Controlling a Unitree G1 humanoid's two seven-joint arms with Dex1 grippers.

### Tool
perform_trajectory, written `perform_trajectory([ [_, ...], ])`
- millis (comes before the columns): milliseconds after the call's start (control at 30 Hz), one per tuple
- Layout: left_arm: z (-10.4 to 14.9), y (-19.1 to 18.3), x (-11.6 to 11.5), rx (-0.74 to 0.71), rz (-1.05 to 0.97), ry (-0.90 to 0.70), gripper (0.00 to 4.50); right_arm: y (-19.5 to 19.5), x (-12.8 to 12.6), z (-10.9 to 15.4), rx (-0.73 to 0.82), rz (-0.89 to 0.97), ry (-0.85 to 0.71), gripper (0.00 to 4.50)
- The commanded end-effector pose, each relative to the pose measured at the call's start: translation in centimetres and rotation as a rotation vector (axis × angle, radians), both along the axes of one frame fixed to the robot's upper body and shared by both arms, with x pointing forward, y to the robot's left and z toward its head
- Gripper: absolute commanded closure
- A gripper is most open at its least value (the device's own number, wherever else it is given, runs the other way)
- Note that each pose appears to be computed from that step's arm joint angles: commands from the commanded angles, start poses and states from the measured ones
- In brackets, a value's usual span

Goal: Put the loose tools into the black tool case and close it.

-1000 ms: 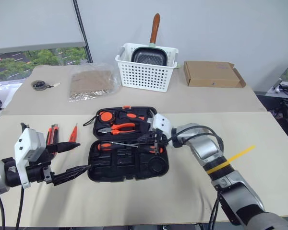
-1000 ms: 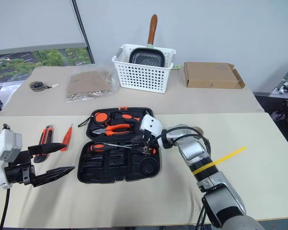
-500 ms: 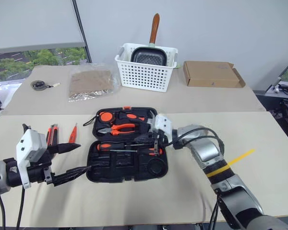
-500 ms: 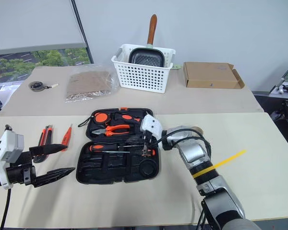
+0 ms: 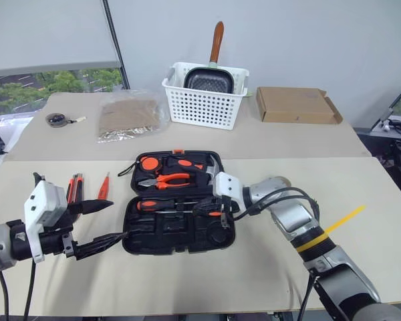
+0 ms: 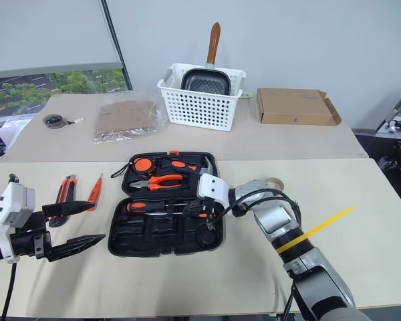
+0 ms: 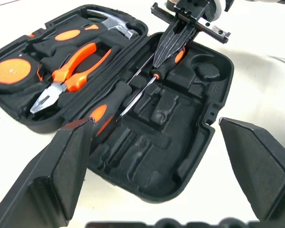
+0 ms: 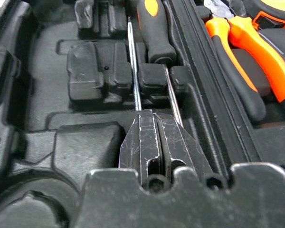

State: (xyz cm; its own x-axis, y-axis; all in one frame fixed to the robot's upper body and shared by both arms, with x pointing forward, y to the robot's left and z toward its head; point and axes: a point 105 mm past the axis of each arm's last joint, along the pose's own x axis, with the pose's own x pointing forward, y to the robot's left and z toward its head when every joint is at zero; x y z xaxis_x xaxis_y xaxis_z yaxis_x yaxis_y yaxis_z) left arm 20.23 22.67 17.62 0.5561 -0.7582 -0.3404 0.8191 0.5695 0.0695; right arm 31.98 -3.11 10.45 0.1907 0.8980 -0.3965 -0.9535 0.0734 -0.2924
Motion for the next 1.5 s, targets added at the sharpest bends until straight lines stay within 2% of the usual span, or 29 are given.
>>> perform_trajectory([
  [33, 0.3, 1.2, 0.8, -0.06, 0.109, -0.063, 0.0, 1.0, 0.0, 3.1, 0.22, 0.006, -0.02, 4.43],
  [167, -0.4, 3.3, 2.7, -0.099, 0.339, -0.156, 0.0, 0.6, -0.3, 6.5, 0.399, 0.05, -0.008, 4.43],
  [267, -1.2, 4.7, 4.6, -0.082, 0.544, -0.204, 0.0, -1.0, -0.2, 7.8, 0.41, 0.063, -0.012, 3.66],
  [333, -1.5, 5.7, 5.6, -0.016, 0.655, -0.248, 0.0, -1.9, 0.1, 8.6, 0.407, 0.063, -0.037, 2.93],
  [400, -1.3, 7.2, 6.7, -0.018, 0.807, -0.275, 0.0, -3.2, 0.3, 9.7, 0.408, 0.057, -0.061, 2.29],
  [600, -3.3, 6.6, 8.0, -0.015, 0.889, -0.186, 0.0, -6.7, 0.3, 11.4, 0.345, 0.065, -0.102, 0.26],
  [633, -3.6, 6.2, 8.1, -0.019, 0.887, -0.164, 0.0, -7.3, 0.3, 11.6, 0.339, 0.062, -0.1, 0.07],
  [767, -5.0, 5.1, 9.1, -0.023, 0.882, -0.086, 0.0, -9.8, 0.4, 11.6, 0.287, 0.033, -0.095, 0.07],
  [967, -6.9, 6.0, 11.1, -0.009, 0.999, -0.021, 0.0, -11.9, 0.5, 12.0, 0.243, -0.01, -0.107, 0.07],
  [1233, -8.7, 6.0, 11.5, -0.048, 1.032, 0.078, 0.0, -12.8, 0.1, 12.4, 0.247, -0.037, -0.104, 0.07],
  [1267, -8.9, 6.0, 11.5, -0.048, 1.033, 0.092, 0.52, -12.8, 0.0, 12.4, 0.248, -0.038, -0.104, 0.0],
  [1300, -9.0, 6.0, 11.5, -0.048, 1.04, 0.1, 0.7, -12.8, 0.0, 12.4, 0.248, -0.039, -0.103, 0.0],
  [1500, -8.8, 6.5, 11.8, -0.059, 1.066, 0.086, 3.13, -12.8, -0.1, 12.7, 0.261, -0.036, -0.101, 0.0],
])
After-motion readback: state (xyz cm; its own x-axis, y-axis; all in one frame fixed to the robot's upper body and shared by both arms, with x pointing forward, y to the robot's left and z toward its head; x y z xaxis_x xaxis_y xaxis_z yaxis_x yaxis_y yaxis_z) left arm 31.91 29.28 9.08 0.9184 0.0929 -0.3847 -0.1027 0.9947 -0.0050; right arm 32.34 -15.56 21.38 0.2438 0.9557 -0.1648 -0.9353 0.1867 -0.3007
